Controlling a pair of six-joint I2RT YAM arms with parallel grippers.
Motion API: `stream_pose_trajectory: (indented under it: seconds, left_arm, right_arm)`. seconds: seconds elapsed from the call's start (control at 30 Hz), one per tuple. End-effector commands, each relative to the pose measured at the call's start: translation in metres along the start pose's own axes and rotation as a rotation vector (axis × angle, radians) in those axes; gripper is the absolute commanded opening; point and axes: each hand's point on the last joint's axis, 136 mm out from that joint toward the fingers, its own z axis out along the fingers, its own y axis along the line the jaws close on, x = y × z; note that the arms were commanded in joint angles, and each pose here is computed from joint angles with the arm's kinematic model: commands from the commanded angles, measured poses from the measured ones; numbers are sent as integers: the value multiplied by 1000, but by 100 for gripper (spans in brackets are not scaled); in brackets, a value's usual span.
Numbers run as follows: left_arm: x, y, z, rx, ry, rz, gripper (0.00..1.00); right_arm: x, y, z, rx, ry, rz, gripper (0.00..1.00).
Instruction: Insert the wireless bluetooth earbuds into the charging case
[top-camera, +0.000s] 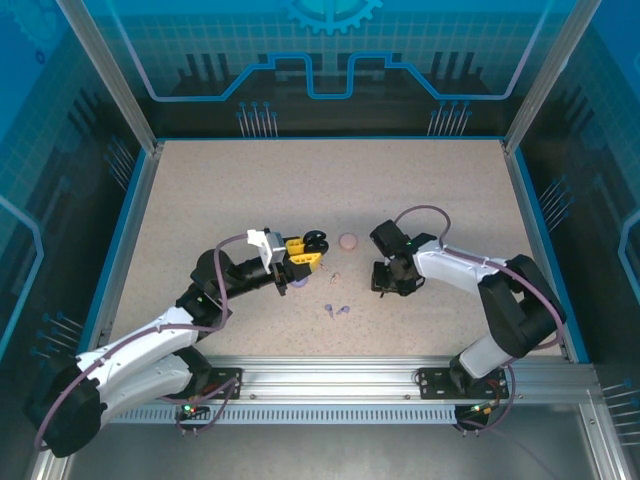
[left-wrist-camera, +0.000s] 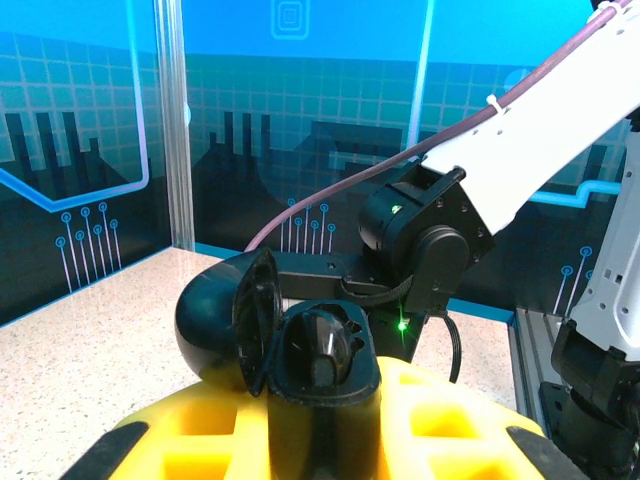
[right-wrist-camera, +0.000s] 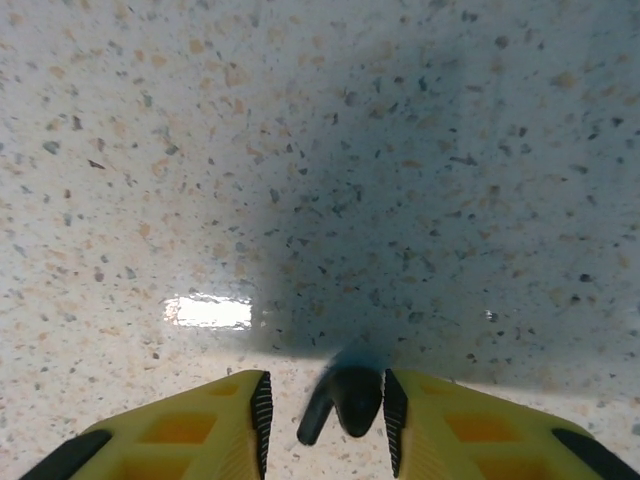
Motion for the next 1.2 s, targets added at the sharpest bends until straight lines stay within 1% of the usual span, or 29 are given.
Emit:
stream_pose_trajectory:
  seconds: [0.0,0.03,0.23,0.4,0.53,0.73,0.93,1.07,1.13,1.17]
  left_arm:
    - [-4,-2,-3,-8,-18,12,0]
    - [-4,-2,-3,-8,-19,15,0]
    - [-4,-2,-3,-10,-17,17,0]
    - [-4,-2,-3,-10,-17,16,0]
    - [-3,-2,-4,-12,-16,16,0]
    - [-4,-1,-5,-17,-17,22,0]
    - [-2,-1,-5,-20,-10,18,0]
    - [2,0,-4,-22,0,9,0]
    - [3,0,-3,-21,0,2,0]
    - [3,0,-3,-18,-1,-1,0]
  right_arm:
    - [4,0,3,44,25,-9,35]
    - [0,3,2,41,21,-13,35]
    - [6,6,7,58,65,-45,29]
    - [9,2,15,86,86,-59,25]
    - [12,6,21,78,114,-71,22]
    - [13,8,20,65,122,-88,19]
    - [3,18,7,2,52,-109,19]
    - [-6,24,-8,-51,-30,-134,19]
    - [-14,31,-19,-103,-81,-144,19]
    - [-11,27,-19,-115,-90,-142,19]
